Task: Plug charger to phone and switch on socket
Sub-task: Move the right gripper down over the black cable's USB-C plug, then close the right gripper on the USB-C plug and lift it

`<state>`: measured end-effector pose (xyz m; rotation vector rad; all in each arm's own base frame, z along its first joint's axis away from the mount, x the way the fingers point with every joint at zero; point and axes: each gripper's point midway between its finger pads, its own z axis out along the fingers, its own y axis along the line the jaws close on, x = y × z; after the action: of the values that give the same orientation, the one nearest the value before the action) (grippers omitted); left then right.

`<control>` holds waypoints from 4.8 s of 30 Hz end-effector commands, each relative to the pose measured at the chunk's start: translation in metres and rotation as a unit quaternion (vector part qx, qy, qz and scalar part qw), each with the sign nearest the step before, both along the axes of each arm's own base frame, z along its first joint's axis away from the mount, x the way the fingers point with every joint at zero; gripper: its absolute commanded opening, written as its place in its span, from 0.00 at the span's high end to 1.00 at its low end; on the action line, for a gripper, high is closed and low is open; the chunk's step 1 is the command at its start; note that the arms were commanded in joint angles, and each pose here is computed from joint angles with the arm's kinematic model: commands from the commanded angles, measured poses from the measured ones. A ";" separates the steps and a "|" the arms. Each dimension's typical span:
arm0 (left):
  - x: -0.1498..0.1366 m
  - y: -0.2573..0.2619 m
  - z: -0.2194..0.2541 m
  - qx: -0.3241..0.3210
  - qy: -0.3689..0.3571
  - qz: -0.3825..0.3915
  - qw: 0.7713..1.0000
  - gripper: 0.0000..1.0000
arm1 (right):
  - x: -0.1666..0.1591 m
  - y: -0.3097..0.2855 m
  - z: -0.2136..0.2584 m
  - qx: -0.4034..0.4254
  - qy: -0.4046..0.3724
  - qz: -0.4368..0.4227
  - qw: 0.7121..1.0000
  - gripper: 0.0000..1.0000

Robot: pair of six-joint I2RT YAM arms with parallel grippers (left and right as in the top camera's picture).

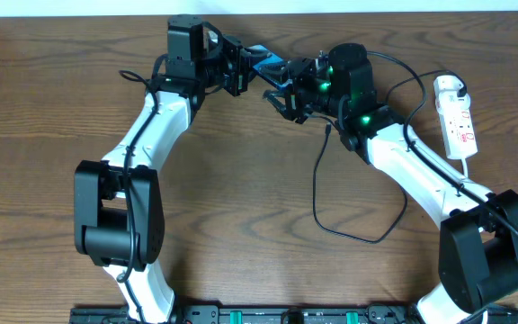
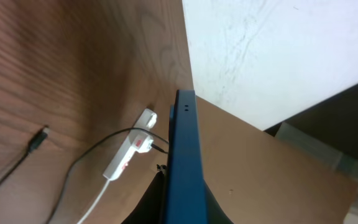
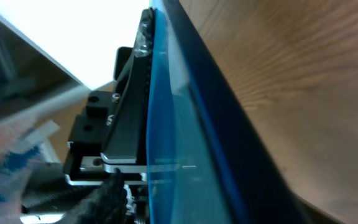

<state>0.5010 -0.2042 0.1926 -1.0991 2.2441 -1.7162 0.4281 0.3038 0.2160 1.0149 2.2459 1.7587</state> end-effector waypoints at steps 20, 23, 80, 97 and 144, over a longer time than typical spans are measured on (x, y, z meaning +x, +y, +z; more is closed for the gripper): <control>-0.037 0.047 0.054 0.004 -0.305 -0.211 0.929 0.93 | -0.003 -0.098 -0.088 -0.362 -0.181 0.141 0.904 0.21; -0.043 0.041 0.055 0.002 -0.324 -0.228 0.918 0.93 | -0.009 -0.095 -0.091 -0.361 -0.172 0.152 0.904 0.24; -0.035 0.073 0.032 0.003 -0.249 -0.175 0.953 0.93 | -0.020 -0.130 -0.195 -0.515 0.085 0.234 0.820 0.62; -0.035 0.073 0.032 0.003 -0.249 -0.175 0.953 0.93 | -0.034 -0.129 -0.239 -0.518 0.129 0.261 0.804 0.68; -0.028 0.076 0.030 0.002 -0.218 -0.152 0.964 0.93 | -0.047 -0.060 -0.010 -0.402 -0.299 0.359 0.788 0.99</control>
<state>0.4715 -0.1302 0.2138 -0.2911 2.2081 -1.8352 0.3966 0.2168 0.2030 -0.4548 2.6006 0.6723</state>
